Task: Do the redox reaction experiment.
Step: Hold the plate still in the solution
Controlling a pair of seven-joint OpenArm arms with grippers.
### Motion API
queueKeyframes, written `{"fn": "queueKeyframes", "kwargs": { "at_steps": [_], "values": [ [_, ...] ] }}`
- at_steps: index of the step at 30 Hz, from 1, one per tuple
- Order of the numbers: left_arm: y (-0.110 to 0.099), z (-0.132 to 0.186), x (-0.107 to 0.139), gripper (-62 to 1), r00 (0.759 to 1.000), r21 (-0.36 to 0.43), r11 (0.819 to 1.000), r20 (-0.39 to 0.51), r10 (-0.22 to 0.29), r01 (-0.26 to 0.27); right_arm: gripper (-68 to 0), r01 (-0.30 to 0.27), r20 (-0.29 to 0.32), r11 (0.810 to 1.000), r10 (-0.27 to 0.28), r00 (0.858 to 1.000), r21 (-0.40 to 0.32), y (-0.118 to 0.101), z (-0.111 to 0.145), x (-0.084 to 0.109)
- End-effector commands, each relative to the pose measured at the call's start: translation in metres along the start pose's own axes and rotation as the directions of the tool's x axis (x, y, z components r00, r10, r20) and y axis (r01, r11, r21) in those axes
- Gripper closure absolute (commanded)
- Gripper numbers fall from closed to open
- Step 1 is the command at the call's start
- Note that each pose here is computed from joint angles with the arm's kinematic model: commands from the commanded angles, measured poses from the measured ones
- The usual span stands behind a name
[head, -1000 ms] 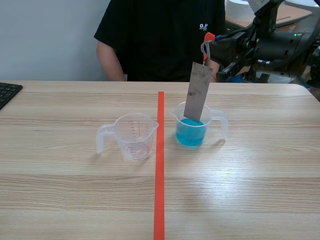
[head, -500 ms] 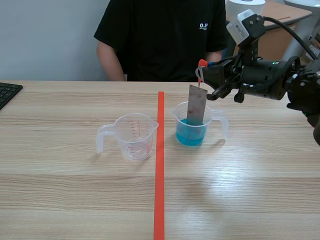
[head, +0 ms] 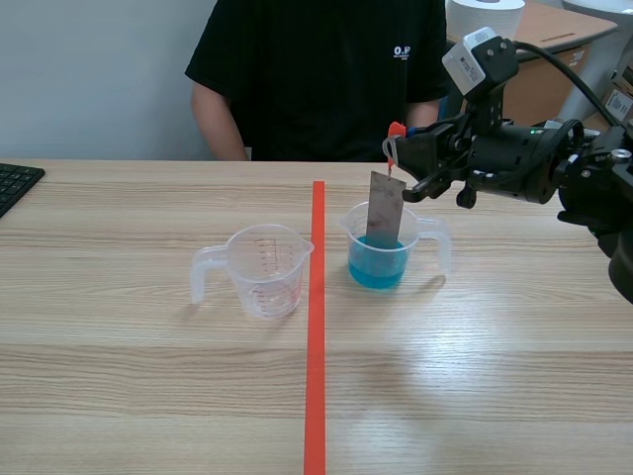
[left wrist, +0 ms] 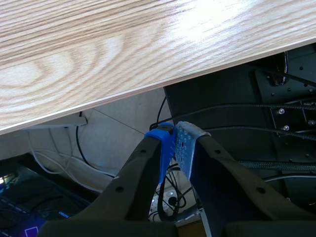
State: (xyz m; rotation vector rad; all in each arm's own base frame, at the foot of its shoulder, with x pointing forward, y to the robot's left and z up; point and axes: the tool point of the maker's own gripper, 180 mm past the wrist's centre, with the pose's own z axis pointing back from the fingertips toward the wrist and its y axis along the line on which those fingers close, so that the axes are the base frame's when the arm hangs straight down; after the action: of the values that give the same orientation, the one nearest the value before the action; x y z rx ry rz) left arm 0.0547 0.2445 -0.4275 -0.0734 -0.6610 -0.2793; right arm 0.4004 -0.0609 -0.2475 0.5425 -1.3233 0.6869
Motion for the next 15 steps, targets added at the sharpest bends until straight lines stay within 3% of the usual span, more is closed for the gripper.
{"fn": "queueKeyframes", "kwargs": {
  "at_steps": [1,15],
  "values": [
    [-0.002,0.0008,0.0062,-4.7,1.0,-0.005,1.0,0.022,0.005,-0.005,-1.5,-0.041,0.015,0.999,0.041,0.999,-0.004,-0.0069,-0.0002,0.0139],
    [-0.002,0.0008,0.0061,-4.6,1.0,-0.005,1.0,0.022,0.005,-0.005,-1.5,-0.044,0.011,0.999,0.044,0.999,-0.004,-0.0069,-0.0002,0.0131]
  ]
}}
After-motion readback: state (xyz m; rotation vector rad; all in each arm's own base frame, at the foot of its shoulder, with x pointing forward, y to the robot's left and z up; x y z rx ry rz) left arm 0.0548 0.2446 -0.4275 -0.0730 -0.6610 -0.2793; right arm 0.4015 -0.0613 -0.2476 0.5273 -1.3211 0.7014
